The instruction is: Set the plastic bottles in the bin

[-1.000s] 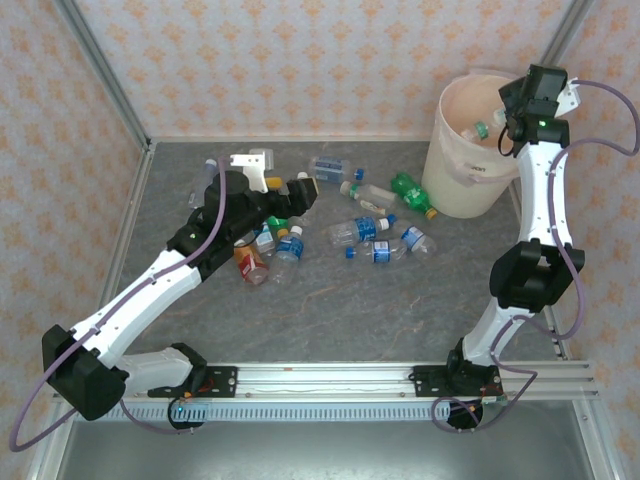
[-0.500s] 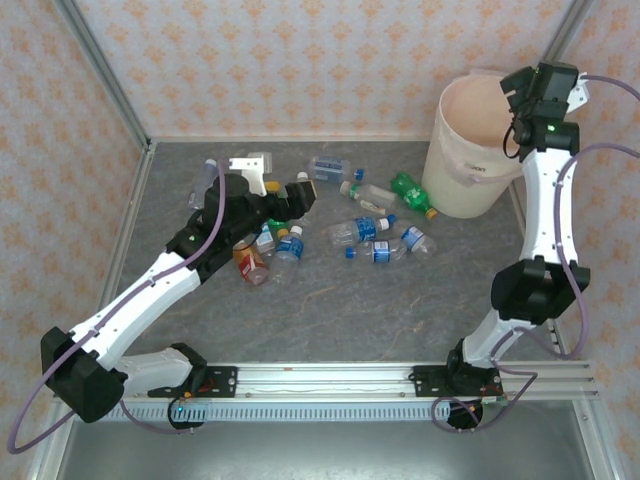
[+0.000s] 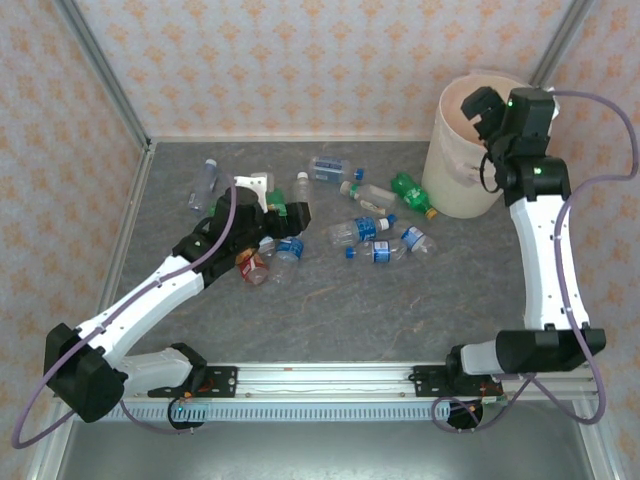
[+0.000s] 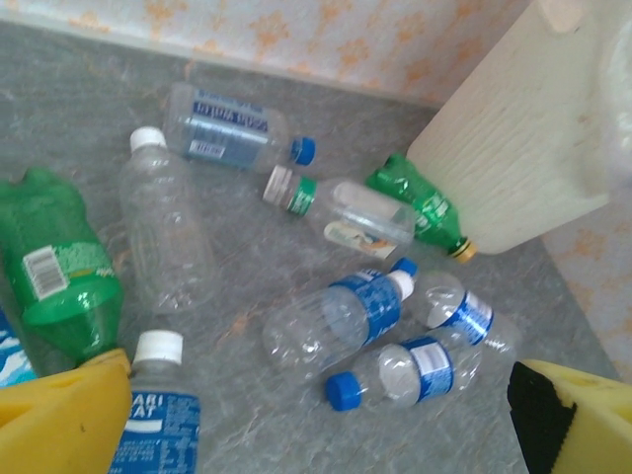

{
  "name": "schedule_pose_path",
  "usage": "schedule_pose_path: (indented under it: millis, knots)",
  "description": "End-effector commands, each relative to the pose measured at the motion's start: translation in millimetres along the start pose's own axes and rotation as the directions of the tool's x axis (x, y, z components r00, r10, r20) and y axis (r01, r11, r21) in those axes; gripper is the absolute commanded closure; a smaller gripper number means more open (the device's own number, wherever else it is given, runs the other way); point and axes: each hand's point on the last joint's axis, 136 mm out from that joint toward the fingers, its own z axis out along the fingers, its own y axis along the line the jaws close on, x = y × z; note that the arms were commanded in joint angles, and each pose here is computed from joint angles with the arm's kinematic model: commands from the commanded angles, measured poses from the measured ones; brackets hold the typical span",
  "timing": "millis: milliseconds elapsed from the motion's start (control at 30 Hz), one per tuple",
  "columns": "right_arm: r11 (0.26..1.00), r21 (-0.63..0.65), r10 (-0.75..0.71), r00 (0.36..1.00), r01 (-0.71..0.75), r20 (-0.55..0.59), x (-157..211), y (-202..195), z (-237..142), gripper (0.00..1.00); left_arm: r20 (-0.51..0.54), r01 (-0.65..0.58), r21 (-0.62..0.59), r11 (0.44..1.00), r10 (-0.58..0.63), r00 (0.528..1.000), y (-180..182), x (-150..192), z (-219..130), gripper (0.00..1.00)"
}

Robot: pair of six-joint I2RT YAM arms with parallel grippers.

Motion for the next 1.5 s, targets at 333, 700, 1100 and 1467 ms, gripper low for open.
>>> schedule_pose_path:
  millis: [333,700,1100,1467]
  knots:
    - [0.958,-0.258,-0.177,0.968,0.128,-0.177,89,11,-36,0.00,-0.261,0.032,-0.193,0.981,-0.083,0.962,51,92,24,0.14]
    - [0.920,-0.366,-0.241,0.937,0.138,-0.253,125,3,-51,0.00,-0.376,-0.112,-0.335,0.935,-0.024,0.926,86,138,36,0.17]
    - [0.914,-0.390,-0.237,0.928,0.113,-0.287,144,-8,-59,0.00,-0.439,-0.155,-0.360,0.920,-0.020,0.898,88,168,62,0.23]
    - [0.890,-0.455,-0.168,0.916,-0.018,-0.365,169,-4,-52,0.00,-0.489,-0.188,-0.329,0.926,0.004,0.872,78,202,75,0.38]
